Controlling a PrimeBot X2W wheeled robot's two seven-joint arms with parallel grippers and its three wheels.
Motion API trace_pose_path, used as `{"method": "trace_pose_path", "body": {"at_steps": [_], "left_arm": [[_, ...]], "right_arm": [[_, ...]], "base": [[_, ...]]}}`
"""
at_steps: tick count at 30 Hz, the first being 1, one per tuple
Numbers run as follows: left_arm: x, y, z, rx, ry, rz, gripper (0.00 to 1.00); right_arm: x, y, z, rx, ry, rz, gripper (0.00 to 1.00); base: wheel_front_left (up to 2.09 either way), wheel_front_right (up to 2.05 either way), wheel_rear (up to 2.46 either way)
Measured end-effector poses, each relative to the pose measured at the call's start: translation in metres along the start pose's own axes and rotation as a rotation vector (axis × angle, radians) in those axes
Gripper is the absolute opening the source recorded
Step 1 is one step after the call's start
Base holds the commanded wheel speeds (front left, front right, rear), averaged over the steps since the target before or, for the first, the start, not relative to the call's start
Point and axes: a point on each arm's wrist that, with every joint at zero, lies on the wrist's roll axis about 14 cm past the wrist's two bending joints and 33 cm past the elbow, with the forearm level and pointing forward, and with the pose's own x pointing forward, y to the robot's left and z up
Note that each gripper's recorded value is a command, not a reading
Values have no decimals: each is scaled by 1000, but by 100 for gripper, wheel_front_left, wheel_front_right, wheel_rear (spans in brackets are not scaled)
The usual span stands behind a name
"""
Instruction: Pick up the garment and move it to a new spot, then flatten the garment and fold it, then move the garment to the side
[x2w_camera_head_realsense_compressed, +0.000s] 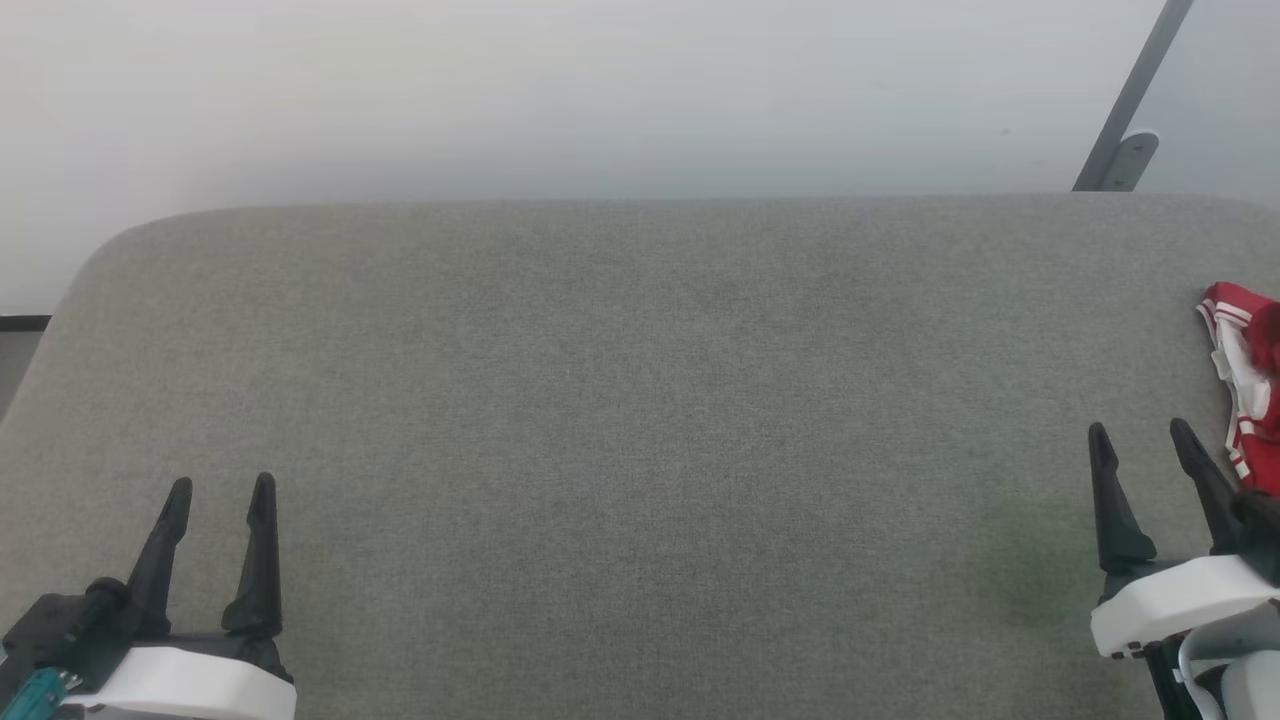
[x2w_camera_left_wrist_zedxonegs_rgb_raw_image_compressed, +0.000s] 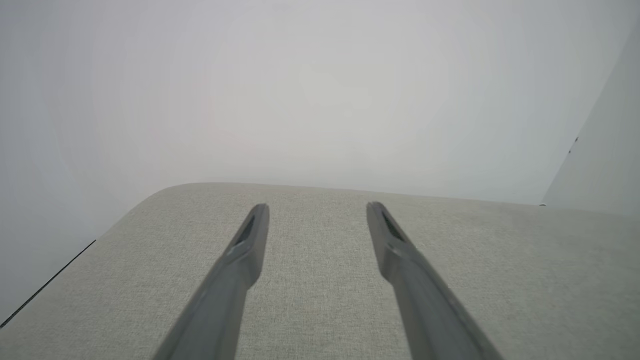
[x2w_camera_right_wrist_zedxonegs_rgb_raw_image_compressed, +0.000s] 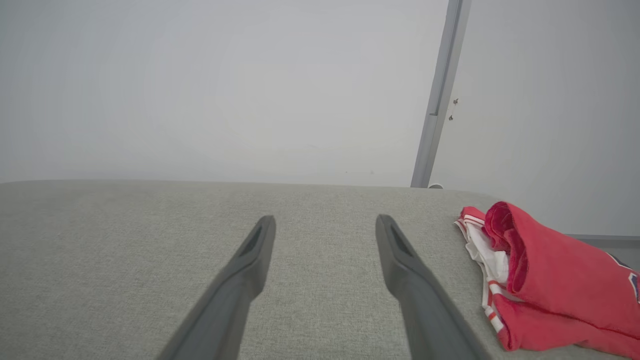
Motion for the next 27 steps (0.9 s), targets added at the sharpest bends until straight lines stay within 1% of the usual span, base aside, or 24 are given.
{"method": "trace_pose_path", "body": {"at_steps": [12, 13, 17, 19, 27], "left_arm": [[0, 2, 9, 4, -32, 16, 100], [0, 2, 8, 2, -31, 18, 0], [-5, -1, -9, -29, 16, 30, 0], [-7, -2, -14, -58, 35, 39, 0], [-7, -2, -22, -202, 61, 74, 0]], "right_arm": [[-2, -2, 3, 4, -9, -7, 100], [-3, -1, 2, 6, -7, -7, 0], [-12, 1, -18, 28, 55, -17, 0], [-15, 1, -25, 61, 79, -30, 0], [-16, -1, -27, 213, 90, -70, 0]], "base": [[0, 0, 0], [0, 0, 0], [0, 0, 0], [0, 0, 0], [0, 0, 0]]}}
